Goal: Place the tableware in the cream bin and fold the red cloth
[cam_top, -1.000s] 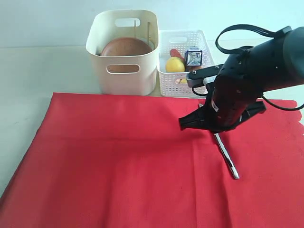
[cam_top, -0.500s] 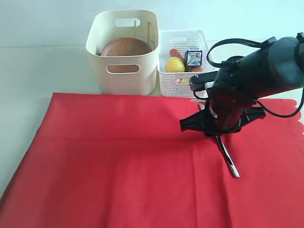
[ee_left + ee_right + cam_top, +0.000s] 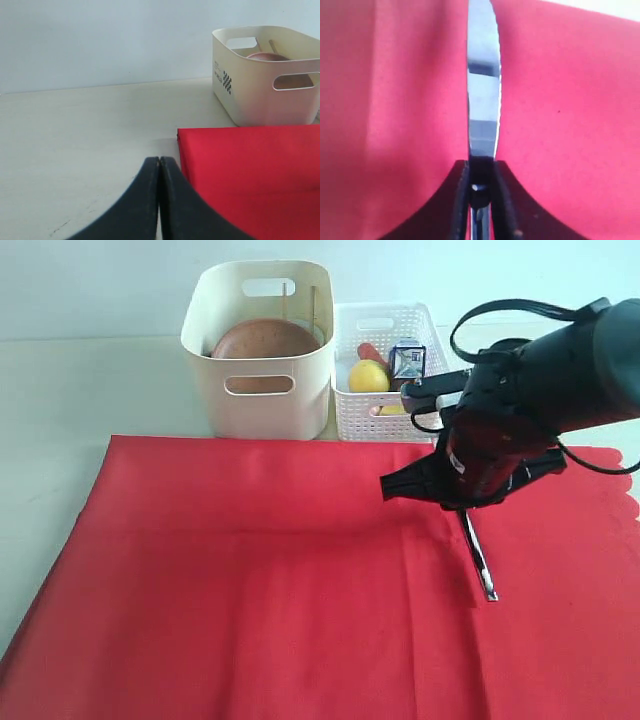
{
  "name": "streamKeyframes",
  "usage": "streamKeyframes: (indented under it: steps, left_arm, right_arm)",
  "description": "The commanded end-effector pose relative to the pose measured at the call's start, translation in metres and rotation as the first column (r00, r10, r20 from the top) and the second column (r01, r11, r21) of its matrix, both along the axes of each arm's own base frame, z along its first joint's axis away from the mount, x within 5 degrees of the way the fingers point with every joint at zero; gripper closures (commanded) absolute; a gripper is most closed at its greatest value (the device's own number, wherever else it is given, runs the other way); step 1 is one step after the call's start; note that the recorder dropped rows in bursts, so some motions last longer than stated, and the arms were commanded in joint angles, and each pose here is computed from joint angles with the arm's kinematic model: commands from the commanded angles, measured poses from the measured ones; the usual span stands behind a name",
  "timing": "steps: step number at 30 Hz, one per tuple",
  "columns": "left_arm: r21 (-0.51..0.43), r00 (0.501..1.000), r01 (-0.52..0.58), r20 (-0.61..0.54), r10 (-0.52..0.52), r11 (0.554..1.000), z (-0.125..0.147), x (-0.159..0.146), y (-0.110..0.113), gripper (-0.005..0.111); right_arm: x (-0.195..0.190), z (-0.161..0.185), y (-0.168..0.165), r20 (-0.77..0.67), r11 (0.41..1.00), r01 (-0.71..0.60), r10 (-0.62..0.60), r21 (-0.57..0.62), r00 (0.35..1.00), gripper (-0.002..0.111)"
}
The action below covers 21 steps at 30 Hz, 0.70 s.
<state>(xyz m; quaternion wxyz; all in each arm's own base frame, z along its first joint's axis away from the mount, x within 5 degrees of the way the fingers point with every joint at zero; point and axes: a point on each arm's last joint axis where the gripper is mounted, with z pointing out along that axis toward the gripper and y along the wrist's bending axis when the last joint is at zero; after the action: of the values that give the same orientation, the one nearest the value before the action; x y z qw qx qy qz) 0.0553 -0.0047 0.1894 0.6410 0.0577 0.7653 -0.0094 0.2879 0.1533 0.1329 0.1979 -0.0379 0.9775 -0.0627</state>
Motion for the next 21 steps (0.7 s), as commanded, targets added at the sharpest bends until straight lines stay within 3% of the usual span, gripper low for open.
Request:
streamKeyframes:
  steps: [1, 7, 13, 21]
  left_arm:
    - [-0.002, 1.000, 0.003, 0.010, -0.003, 1.000, 0.001, 0.000, 0.000, 0.104]
    - [-0.002, 1.000, 0.003, 0.010, -0.003, 1.000, 0.001, 0.000, 0.000, 0.104]
    - [-0.002, 1.000, 0.003, 0.010, -0.003, 1.000, 0.001, 0.000, 0.000, 0.104]
    - [-0.002, 1.000, 0.003, 0.010, -0.003, 1.000, 0.001, 0.000, 0.000, 0.104]
  right_arm:
    - [-0.005, 0.027, 0.001, 0.039, 0.998, -0.045, 0.043, 0.048, 0.998, 0.108]
    - [-0.008, 0.061, 0.008, 0.162, 0.973, -0.163, 0.136, 0.166, 0.977, 0.108]
    - [0.005, 0.088, 0.033, 0.449, 0.871, -0.384, 0.223, 0.307, 0.865, 0.108]
    - [0.046, 0.111, 0.061, 0.570, 0.835, -0.465, 0.236, 0.296, 0.787, 0.108]
